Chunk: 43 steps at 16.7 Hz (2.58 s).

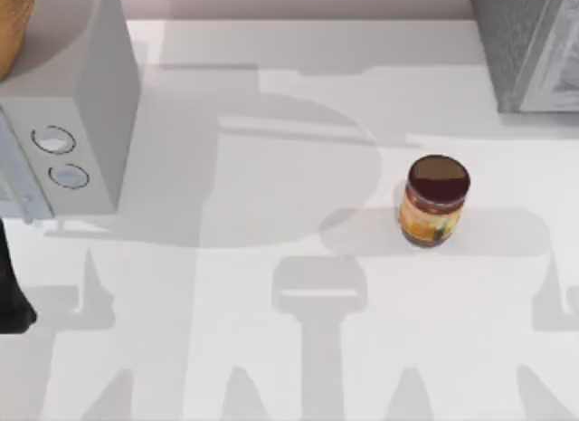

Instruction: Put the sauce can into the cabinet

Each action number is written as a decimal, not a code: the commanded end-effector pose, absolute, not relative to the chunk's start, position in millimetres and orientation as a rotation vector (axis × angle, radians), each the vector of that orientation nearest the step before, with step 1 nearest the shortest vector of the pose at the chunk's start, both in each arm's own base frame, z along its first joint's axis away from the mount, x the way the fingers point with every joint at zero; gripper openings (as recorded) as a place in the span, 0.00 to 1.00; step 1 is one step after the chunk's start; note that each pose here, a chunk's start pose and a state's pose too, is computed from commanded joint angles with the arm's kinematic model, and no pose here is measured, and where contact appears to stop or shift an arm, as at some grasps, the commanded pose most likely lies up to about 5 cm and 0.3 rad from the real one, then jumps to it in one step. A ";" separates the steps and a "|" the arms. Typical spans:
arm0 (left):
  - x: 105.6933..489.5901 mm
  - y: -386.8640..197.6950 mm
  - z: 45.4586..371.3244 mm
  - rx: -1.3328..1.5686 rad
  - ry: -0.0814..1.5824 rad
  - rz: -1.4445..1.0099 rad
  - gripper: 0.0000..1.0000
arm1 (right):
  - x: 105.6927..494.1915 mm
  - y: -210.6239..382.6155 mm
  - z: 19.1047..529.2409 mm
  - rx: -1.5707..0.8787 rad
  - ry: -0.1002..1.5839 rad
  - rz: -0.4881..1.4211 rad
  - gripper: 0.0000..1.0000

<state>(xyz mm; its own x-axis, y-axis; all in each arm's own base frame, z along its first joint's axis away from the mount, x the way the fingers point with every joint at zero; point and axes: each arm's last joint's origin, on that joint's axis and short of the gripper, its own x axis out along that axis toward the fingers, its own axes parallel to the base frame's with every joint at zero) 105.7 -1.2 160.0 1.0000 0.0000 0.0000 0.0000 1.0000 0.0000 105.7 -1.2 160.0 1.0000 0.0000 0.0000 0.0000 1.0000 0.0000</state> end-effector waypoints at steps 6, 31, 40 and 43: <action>105.7 -1.2 160.0 0.000 0.000 0.000 1.00 | 108.6 -5.9 167.8 -0.055 0.069 -0.023 1.00; 105.7 -1.2 160.0 0.000 0.000 0.000 1.00 | 351.6 -100.4 97.3 -0.155 0.331 1.263 1.00; 105.7 -1.2 160.0 0.000 0.000 0.000 1.00 | 386.5 -21.6 31.6 -0.072 0.107 1.502 1.00; 105.7 -1.2 160.0 0.000 0.000 0.000 1.00 | 388.7 -1.3 25.8 -0.077 0.082 1.553 1.00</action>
<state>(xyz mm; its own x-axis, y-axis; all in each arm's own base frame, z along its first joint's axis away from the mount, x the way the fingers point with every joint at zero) 105.7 -1.2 160.0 1.0000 0.0000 0.0000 0.0000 1.0000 0.0000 388.7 -1.3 25.8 0.0166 0.9947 -0.1014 -0.9999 0.0169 0.0023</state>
